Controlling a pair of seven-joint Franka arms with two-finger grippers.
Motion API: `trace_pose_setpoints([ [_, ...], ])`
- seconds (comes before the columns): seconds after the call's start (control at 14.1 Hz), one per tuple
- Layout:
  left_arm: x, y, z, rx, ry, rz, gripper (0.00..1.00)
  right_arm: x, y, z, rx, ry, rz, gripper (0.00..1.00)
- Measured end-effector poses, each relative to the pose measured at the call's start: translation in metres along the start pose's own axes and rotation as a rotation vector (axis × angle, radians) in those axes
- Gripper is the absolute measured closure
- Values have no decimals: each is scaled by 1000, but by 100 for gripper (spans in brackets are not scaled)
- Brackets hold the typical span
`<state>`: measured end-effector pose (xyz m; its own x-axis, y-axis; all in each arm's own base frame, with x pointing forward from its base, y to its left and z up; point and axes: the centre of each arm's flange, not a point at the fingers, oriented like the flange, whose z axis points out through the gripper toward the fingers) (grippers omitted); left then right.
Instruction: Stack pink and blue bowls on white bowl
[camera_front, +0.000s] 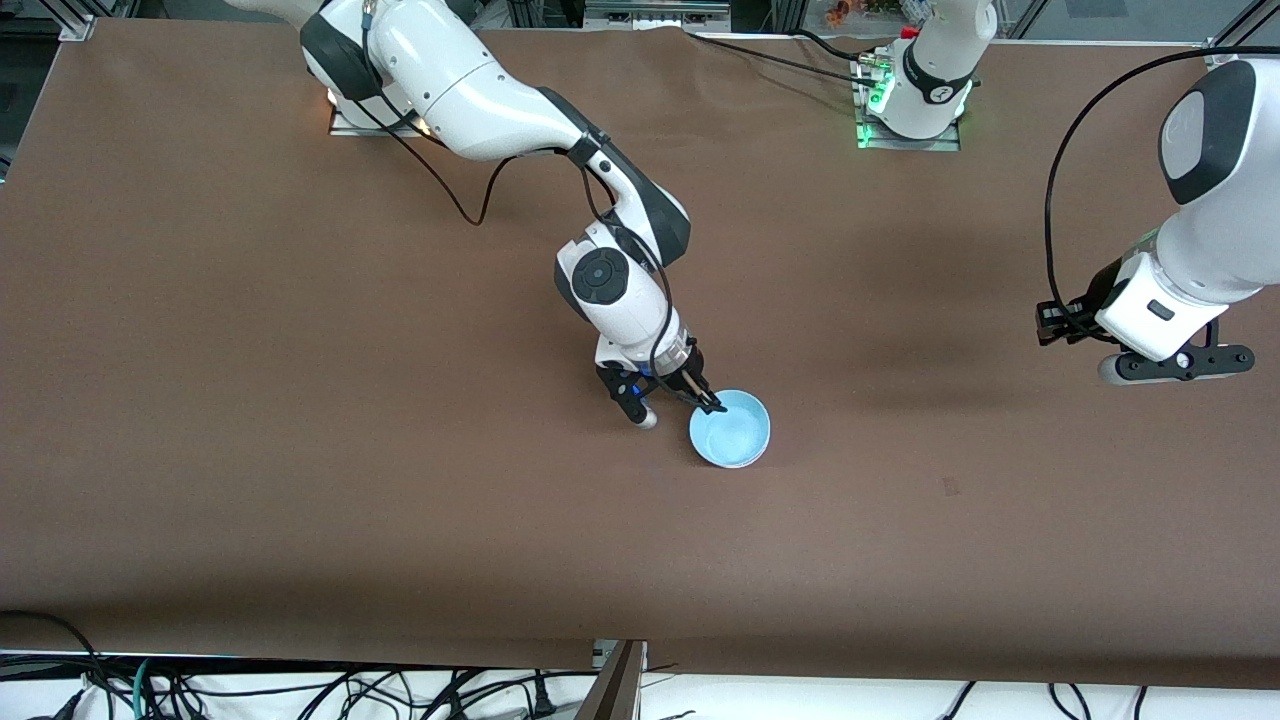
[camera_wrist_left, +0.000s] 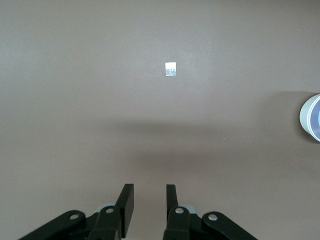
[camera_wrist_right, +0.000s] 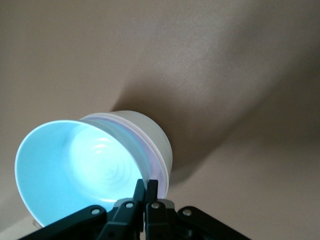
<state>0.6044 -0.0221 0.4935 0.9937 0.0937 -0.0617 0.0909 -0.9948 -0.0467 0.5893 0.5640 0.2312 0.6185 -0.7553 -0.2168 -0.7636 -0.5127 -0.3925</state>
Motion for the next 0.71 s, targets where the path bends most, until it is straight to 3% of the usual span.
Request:
trace_pose_setpoints([
  [0.28,0,0,0,0,-1,0,67,-2,0,0,-2,3,-9,95],
  [0.71,0,0,1,0,-1,0,67,-4,1,1,-3,13,-25,78],
])
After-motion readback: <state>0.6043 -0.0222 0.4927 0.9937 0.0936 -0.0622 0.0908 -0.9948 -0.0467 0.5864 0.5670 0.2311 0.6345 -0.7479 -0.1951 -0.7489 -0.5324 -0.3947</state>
